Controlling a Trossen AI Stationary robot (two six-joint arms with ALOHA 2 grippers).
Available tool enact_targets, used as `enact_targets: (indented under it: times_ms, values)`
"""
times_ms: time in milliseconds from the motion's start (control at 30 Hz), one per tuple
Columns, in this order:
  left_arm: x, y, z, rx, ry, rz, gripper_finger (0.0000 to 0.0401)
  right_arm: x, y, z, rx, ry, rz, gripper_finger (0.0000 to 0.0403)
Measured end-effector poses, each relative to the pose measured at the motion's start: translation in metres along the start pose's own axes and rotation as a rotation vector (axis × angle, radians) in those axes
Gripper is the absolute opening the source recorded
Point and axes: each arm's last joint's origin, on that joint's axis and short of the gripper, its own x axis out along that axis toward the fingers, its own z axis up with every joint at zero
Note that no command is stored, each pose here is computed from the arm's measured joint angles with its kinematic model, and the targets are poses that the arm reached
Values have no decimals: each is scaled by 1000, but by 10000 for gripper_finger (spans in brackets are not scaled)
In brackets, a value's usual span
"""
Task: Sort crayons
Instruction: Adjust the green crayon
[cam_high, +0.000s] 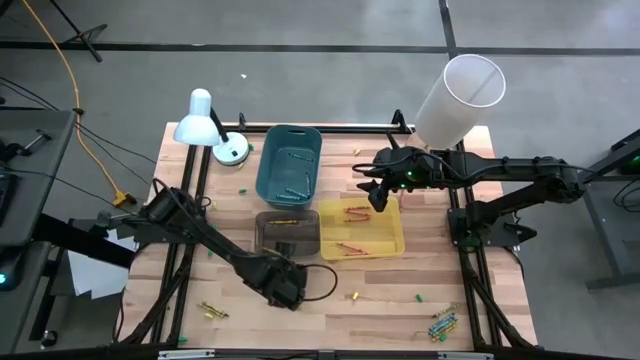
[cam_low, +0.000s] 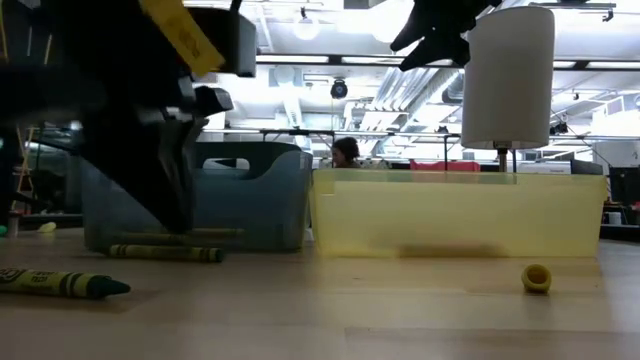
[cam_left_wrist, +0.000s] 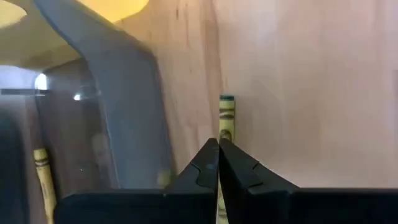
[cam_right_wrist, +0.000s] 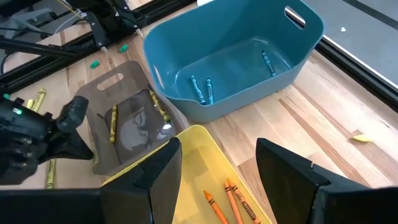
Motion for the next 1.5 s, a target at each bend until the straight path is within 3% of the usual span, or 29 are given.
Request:
enact_targets:
  times_ms: [300, 600, 900, 1167, 1500]
  values:
    - [17, -2, -2, -3, 28, 78, 0, 0, 0, 0, 2, -1, 0, 200]
    - [13, -9, -4, -18, 49, -12, 0, 0, 0, 0, -1, -1, 0, 200]
    - [-5, -20, -7, -113, 59, -145, 0, 0, 0, 0, -1, 1, -1, 200]
    - [-11, -34, -12, -205, 70, -190, 0, 0, 0, 0, -1, 1, -1, 200]
    - [-14, -40, -14, -235, 90, -229, 0, 0, 0, 0, -1, 1, 0, 200]
